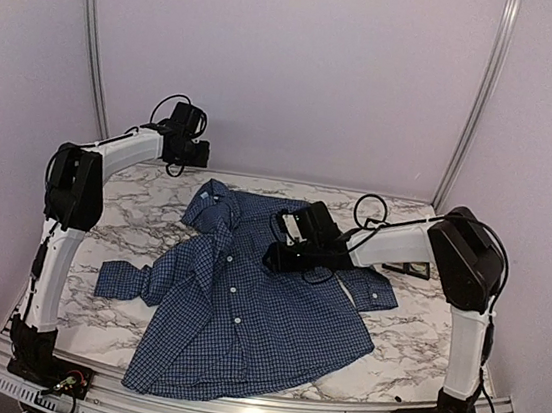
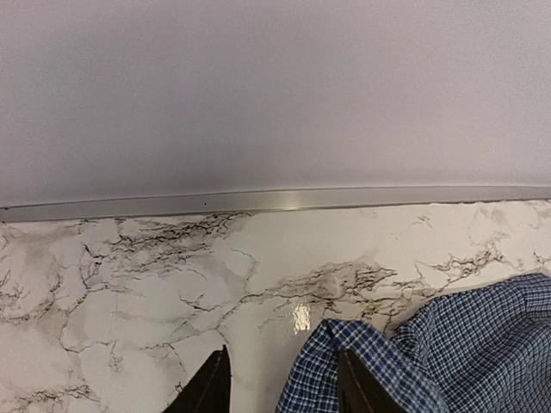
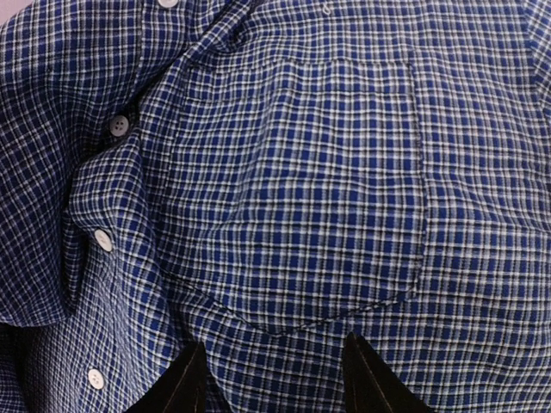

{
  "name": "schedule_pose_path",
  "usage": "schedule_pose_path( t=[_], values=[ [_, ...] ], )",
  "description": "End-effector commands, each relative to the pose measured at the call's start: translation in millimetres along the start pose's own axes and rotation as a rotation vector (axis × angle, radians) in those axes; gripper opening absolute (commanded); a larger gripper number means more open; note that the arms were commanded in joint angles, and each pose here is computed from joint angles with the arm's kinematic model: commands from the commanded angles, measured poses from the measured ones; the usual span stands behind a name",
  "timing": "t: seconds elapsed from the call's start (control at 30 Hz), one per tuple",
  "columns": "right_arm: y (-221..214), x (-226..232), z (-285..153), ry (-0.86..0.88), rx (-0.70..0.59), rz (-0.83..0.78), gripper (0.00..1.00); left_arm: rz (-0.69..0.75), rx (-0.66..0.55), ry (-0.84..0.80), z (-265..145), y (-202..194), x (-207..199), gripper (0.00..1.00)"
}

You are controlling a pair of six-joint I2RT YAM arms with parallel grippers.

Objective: Remove the brooch from the garment
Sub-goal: Flatten out the crumpled clothing at the center of the board.

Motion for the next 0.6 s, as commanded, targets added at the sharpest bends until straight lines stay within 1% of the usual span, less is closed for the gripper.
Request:
schedule_pose_path(
  t=[0.0, 0.1, 0.17, 0.2, 0.23, 0.3, 0.47, 0.57],
  values=[
    [-1.5, -7.1, -0.5, -0.033, -0.008, 0.013, 0.51, -0.076, 0.020, 0.005, -51.8, 10.3, 6.6, 0.52],
    [-1.3, -7.6, -5.6, -0.036, -0.030, 0.002, 0.52, -0.120, 0.010, 0.007, -91.2, -1.3, 20.5, 0.68],
    [-1.6, -7.7, -9.2, -0.036, -0.033, -0.006, 0.52, -0.146, 0.019, 0.031, -114.5, -14.7, 33.5, 0.71],
    [-1.7, -6.7, -10.8, -0.035, -0.035, -0.014, 0.52, -0.165, 0.029, 0.047, -125.9, -23.3, 41.0, 0.71],
    [-0.3, -6.1, -13.6, -0.034, -0.041, -0.019, 0.52, -0.184, 0.062, 0.077, -132.5, -43.0, 53.0, 0.71],
    [0.7, -5.7, -17.0, -0.034, -0.046, -0.025, 0.52, -0.238, 0.065, 0.099, -158.8, -63.7, 70.1, 0.68],
    [6.1, -2.4, -23.1, -0.017, -0.067, -0.043, 0.52, -0.336, 0.146, 0.240, -192.6, -135.2, 119.4, 0.65],
    [9.8, 0.1, -25.3, 0.003, -0.082, -0.045, 0.52, -0.375, 0.179, 0.316, -205.1, -167.6, 141.8, 0.62]
  ],
)
Point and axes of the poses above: each gripper's point midway between its finger pads, its own z axis out along the fingers, its own x axis along the line the jaws close on, y = z × x, the point moved 6 cm from there along -z, back along the fingers, and after that the axes turned 15 degrees about -z, right-handed, at the moved point
